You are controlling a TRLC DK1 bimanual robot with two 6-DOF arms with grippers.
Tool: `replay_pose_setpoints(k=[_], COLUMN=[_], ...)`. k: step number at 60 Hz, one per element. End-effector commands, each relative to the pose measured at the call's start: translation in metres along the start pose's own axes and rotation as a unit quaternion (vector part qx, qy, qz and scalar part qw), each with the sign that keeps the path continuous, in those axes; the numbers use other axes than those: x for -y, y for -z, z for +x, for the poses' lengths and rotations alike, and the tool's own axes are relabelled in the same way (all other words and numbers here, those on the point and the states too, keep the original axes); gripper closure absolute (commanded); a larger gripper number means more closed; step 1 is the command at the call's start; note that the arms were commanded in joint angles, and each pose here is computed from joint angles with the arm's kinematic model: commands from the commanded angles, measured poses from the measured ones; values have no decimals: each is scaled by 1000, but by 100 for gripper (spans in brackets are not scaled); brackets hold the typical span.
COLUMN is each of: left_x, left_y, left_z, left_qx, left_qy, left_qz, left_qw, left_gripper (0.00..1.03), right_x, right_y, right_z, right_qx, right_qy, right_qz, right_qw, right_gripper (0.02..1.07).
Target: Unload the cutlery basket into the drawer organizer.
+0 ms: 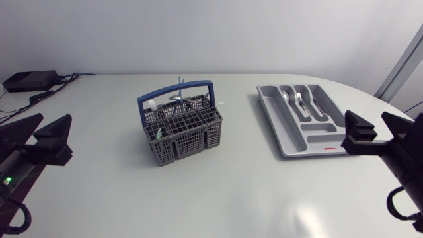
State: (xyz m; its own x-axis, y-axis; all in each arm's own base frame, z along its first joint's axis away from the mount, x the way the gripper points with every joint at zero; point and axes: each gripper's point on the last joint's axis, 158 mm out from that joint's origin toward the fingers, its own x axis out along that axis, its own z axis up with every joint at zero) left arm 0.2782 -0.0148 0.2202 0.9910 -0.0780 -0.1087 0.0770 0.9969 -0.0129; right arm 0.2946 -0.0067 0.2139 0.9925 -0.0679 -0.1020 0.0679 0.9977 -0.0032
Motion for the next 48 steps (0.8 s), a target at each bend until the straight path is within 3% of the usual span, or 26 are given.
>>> replay_pose_setpoints(k=[1,17,27,32,37,40,48], left_x=[5,10,4,1,10,26,58], left_y=[0,28,60,72,89,92,94], left_z=[14,55,83,93,91,86,82], left_qx=[-36,-142,-239,-273,-321,-322,-316], left_qy=[9,21,40,45,86,129,171], left_qz=[4,8,115,130,137,133,154], left_qw=[999,990,963,952,933,929,920], left_gripper=[10,15,16,15,11,11,15], right_x=[-16,-57,-84,-103,-116,-121,-130], right_y=[-5,26,63,83,97,100,119], right_z=[16,66,89,88,86,87,88], right_qx=[-20,-126,-221,-263,-289,-296,-318], right_qy=[-14,-41,-74,-128,-170,-182,-198], right_qz=[14,-20,-80,-110,-137,-135,-137], right_qw=[1000,991,969,950,932,928,917], right_gripper=[10,10,9,9,9,9,9])
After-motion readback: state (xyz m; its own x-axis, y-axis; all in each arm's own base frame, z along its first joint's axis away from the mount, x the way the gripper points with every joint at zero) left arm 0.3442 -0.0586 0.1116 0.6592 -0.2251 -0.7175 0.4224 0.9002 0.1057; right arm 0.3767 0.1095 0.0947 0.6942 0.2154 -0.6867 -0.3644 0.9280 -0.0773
